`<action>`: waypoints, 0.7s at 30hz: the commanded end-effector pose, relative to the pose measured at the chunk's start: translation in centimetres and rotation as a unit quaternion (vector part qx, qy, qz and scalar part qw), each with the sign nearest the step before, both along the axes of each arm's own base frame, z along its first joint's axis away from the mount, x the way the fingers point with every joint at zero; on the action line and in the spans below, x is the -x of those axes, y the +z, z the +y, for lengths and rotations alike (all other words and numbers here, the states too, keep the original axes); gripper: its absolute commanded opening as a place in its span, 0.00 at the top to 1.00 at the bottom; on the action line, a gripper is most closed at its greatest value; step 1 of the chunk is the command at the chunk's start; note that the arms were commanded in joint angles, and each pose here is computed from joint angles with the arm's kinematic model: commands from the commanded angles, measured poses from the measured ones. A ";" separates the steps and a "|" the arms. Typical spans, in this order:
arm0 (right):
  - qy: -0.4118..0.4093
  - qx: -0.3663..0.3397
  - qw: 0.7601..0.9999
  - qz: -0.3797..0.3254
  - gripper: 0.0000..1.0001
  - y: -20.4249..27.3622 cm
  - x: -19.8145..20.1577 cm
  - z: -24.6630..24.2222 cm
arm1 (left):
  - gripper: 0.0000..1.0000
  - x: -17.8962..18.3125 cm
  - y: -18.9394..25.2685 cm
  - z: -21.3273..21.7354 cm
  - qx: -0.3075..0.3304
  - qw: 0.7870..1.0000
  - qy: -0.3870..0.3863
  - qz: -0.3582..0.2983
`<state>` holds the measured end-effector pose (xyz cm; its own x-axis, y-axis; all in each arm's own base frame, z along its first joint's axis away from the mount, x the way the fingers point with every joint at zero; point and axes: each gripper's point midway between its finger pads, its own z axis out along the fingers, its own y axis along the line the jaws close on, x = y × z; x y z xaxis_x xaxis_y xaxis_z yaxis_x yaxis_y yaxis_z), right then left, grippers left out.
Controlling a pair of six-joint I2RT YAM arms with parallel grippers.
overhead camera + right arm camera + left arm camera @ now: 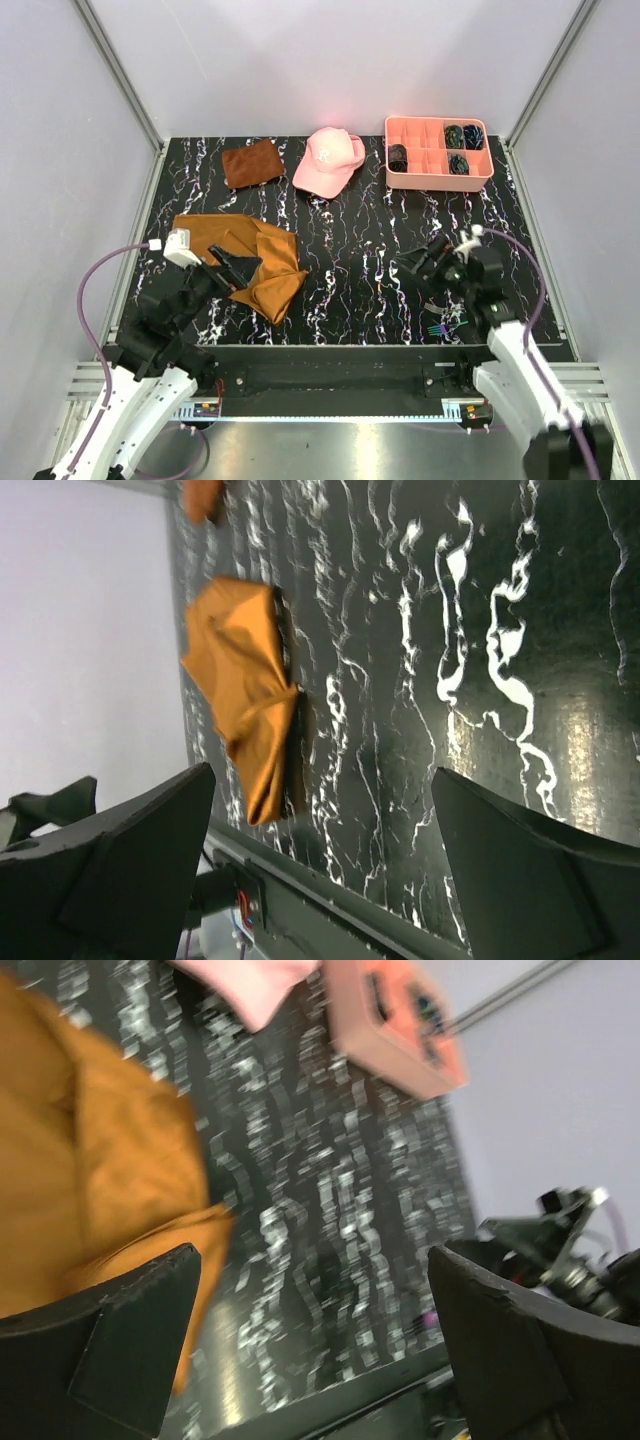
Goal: Fold the napkin into a case and place the utensils inside
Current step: Move the crumpled napkin to the center of the board.
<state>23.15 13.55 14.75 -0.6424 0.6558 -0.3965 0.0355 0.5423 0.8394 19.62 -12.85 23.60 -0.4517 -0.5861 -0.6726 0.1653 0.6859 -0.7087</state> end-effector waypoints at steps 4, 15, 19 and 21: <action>0.099 0.064 0.993 -0.020 0.00 3.5 -5.0 8.5 | 0.01 1.8 -3.4 4.8 -0.060 0.988 0.106 0.096; 0.189 0.238 0.950 0.072 0.00 -2.1 -7.4 25.9 | 0.01 3.5 -4.2 8.6 -0.054 0.964 0.211 0.154; 0.222 0.324 0.917 0.076 0.00 -6.2 -7.0 26.6 | 0.01 3.6 -4.2 9.2 -0.060 0.957 0.231 0.164; 0.244 0.336 0.906 0.086 0.01 -7.1 -6.3 27.0 | 0.01 3.3 -4.6 9.1 -0.069 0.954 0.232 0.179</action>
